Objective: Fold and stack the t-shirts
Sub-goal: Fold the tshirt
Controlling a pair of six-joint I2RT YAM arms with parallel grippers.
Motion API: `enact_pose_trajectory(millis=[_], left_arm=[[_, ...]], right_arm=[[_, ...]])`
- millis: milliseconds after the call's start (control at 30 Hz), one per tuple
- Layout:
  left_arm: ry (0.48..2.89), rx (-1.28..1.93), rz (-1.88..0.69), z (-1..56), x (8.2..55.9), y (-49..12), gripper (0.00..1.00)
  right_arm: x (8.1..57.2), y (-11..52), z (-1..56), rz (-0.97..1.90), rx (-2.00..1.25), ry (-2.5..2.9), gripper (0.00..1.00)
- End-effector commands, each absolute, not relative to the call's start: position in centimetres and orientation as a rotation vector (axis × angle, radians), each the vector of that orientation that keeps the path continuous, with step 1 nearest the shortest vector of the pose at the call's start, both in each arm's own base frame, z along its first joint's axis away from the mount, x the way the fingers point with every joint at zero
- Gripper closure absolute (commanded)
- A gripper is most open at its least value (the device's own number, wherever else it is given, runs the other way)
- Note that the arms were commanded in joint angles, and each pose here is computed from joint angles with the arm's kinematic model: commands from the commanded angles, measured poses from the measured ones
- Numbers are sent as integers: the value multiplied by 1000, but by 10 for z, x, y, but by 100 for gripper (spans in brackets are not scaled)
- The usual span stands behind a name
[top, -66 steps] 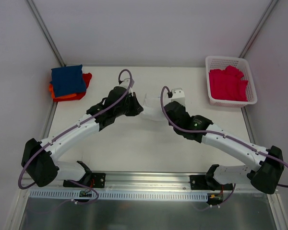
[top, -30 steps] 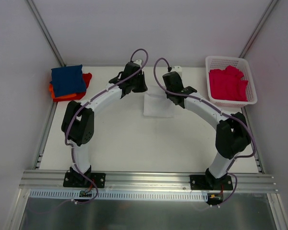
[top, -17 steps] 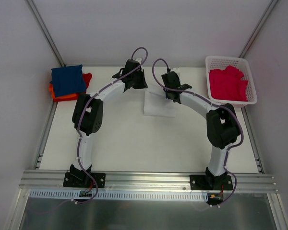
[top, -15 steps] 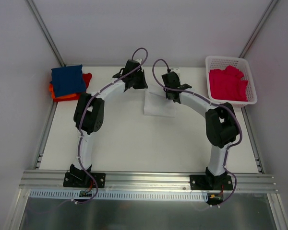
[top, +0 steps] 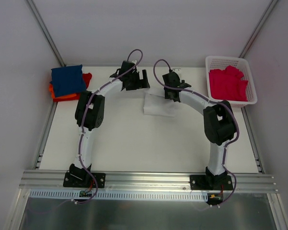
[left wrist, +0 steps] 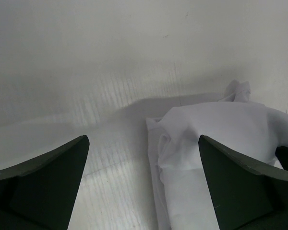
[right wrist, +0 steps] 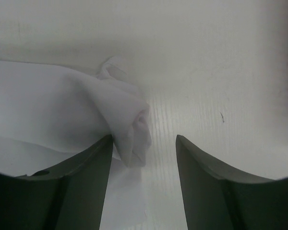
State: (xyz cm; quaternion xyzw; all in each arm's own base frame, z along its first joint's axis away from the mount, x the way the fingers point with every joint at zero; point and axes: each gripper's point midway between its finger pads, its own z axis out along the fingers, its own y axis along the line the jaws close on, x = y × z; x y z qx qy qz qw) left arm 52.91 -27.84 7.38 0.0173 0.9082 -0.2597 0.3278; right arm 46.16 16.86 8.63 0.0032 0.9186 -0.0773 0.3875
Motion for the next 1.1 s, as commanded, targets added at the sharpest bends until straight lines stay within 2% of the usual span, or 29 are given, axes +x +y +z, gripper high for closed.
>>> enact_pose_trajectory(millis=[0,167,433,567,800,867,933,1067], left_arm=[[2319,53,-687,110,524,-273,1],[2323,30,-646,120,507,-257,1],[2274,6,-611,161,468,-234,1],[2243,-9,-623,181,449,-226,1],[2338,-6,-709,150,417,-239,1],[2363,1,-710,134,417,-244,1],[2381,15,-710,123,416,-250,1],[2405,10,-665,95,418,-246,1]], right_arm=[[460,149,131,-269,56,2243,42],[443,120,166,-375,105,2162,42],[403,110,220,-302,140,2051,42],[385,121,220,-240,103,2071,42],[360,145,187,-136,52,2159,43],[359,152,169,-117,24,2205,65],[365,159,163,-109,10,2215,100],[389,181,154,-83,-52,2227,100]])
